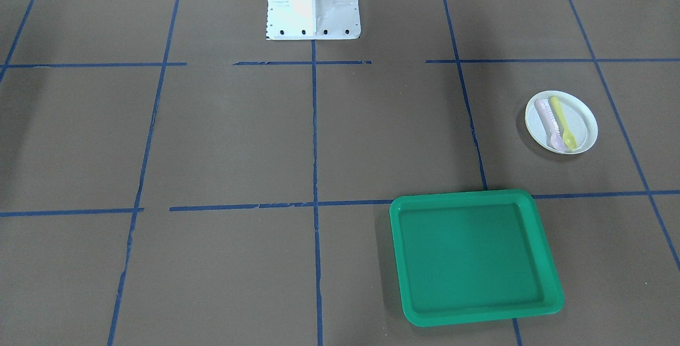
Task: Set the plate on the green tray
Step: 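Move the left gripper toward the white plate holding two spoons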
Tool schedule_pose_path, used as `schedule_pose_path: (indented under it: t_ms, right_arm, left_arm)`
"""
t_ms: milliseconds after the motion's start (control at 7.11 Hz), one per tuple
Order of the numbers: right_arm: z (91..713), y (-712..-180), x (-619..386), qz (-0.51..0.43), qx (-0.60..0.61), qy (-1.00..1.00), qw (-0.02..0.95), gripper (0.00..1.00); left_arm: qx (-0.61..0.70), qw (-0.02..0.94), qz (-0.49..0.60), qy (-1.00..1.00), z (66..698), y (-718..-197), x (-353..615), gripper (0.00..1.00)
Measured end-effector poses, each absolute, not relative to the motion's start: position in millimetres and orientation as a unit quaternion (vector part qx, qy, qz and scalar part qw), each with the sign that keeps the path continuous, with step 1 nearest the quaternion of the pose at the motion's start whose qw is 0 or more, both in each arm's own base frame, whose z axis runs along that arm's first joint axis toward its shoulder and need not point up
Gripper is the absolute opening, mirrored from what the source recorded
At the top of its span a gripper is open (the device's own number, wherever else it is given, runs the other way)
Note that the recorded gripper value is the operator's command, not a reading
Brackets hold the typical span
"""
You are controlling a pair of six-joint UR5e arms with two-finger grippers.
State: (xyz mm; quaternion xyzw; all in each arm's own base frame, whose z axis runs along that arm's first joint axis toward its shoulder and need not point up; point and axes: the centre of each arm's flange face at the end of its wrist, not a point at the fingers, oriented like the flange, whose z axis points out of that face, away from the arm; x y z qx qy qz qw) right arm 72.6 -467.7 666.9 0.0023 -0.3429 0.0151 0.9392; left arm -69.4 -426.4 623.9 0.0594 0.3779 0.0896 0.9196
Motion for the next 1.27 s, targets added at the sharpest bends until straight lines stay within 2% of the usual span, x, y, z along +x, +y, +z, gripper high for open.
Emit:
schedule_pose_path:
  t_ms: [844, 1266]
  right_arm:
    - [666.9, -467.7, 72.5, 0.015, 0.002, -0.343, 0.939, 1.00]
    - [666.9, -467.7, 72.5, 0.015, 0.002, -0.343, 0.939, 1.00]
  left_arm:
    - [0.072, 0.919, 0.087, 0.378, 613.7, -445.2, -73.6, 1.00]
    - [0.042, 0.921, 0.046, 0.385, 624.9, -462.2, -50.8, 1.00]
